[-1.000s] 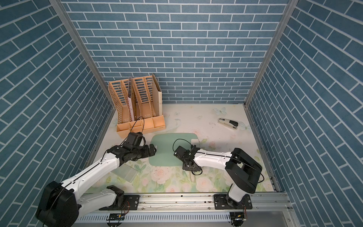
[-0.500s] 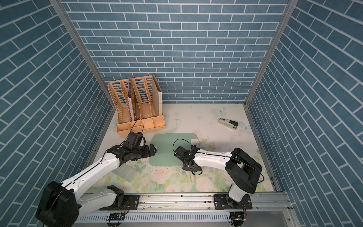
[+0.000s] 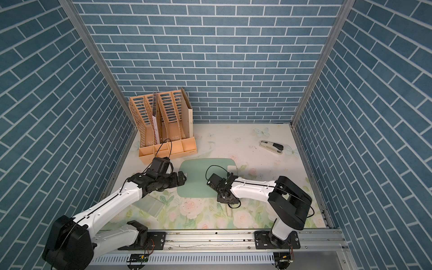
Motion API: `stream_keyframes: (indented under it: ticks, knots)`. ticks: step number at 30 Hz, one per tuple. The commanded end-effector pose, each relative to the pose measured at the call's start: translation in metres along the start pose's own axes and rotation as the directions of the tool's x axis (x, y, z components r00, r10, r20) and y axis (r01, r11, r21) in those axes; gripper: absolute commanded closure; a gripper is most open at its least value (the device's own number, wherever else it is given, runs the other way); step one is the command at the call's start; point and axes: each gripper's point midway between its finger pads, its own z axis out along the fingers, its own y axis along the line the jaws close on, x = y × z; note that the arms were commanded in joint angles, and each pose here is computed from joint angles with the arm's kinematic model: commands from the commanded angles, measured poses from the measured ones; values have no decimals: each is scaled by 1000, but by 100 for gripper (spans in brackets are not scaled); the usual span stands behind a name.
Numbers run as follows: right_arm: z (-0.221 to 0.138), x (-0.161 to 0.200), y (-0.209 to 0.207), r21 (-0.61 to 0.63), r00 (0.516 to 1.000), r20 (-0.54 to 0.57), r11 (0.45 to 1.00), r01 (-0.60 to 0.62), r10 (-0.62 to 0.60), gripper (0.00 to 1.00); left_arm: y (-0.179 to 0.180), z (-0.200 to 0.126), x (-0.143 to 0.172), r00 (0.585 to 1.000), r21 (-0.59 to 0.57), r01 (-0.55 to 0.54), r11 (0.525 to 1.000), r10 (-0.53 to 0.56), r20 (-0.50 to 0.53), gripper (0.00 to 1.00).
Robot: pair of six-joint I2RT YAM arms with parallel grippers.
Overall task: Align the knife with the edge of the cutting board
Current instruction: Place the knife at the edge of the cutting board.
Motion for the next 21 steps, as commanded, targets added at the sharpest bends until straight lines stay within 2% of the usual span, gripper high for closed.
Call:
stream_keyframes:
  ticks: [1,8,12,21]
  knots:
    - [3,3,-6,19,1000,-15,1000,-13,14,94,4,2,3,1000,-7,-11,1000,11,-10,0]
    - [3,4,-7,25,1000,-17,1000,-11,11,91,4,2,4,1000,-5,-11,1000,11,-14,0]
    - [3,4,-7,24,1000,-15,1000,-14,14,84,4,3,4,1000,-5,-12,1000,12,-15,1]
    - [6,5,-8,34,1000,-23,999,-8,9,75,4,2,4,1000,-3,-12,1000,12,-12,0]
